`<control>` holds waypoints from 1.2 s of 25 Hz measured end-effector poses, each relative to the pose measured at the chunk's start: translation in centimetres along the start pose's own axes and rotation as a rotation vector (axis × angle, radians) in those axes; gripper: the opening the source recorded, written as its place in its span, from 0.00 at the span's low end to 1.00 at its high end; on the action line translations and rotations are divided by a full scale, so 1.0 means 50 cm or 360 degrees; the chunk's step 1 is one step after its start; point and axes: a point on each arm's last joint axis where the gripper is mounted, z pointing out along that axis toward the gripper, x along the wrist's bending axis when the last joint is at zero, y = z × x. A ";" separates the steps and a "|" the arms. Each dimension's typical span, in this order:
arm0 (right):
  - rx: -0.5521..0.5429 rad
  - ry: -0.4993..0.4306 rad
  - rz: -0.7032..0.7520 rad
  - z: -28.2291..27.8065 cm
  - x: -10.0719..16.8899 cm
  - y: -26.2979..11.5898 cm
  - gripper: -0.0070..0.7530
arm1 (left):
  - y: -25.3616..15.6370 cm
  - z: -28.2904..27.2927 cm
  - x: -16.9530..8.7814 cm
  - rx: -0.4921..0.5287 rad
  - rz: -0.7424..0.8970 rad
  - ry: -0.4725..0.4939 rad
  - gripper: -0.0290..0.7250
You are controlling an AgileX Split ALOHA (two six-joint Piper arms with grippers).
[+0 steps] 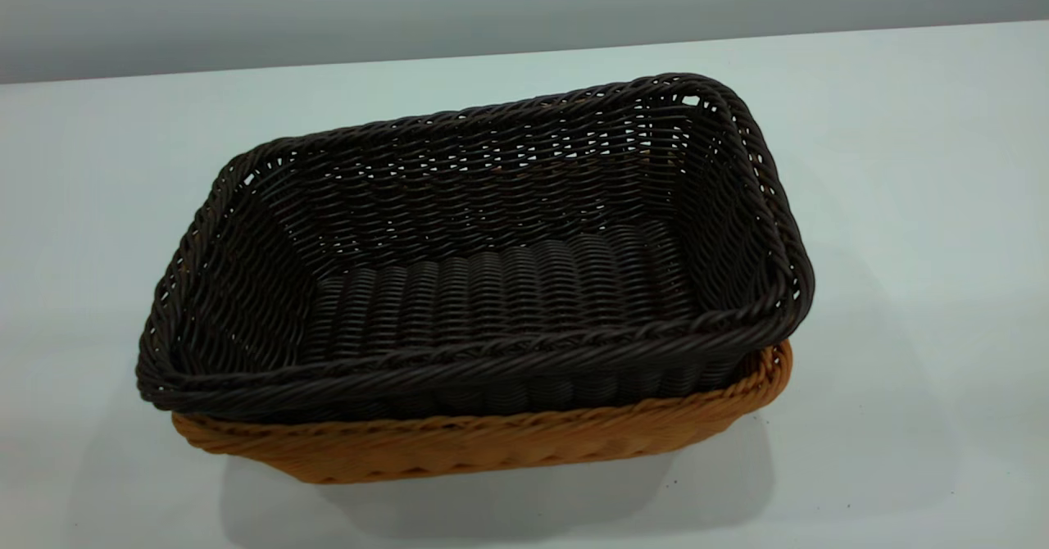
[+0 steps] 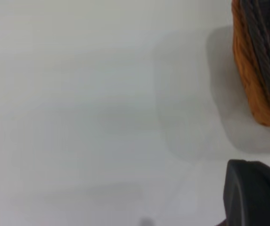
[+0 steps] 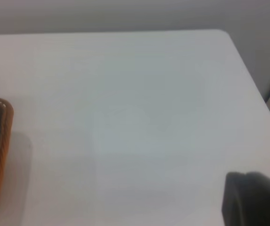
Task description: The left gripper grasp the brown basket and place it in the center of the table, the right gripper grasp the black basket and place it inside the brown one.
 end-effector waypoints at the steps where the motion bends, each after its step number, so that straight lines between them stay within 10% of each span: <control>1: 0.0000 0.0000 0.0000 0.000 0.000 0.000 0.01 | -0.003 -0.005 -0.001 -0.0031 0.0003 0.0002 0.04; 8: 0.0005 0.0002 0.0000 0.001 0.000 0.000 0.01 | -0.032 -0.039 -0.007 -0.0276 0.0032 0.0021 0.04; 30: 0.0005 0.0004 -0.0001 0.000 0.000 0.000 0.01 | -0.034 -0.041 -0.007 -0.0284 0.0037 0.0016 0.04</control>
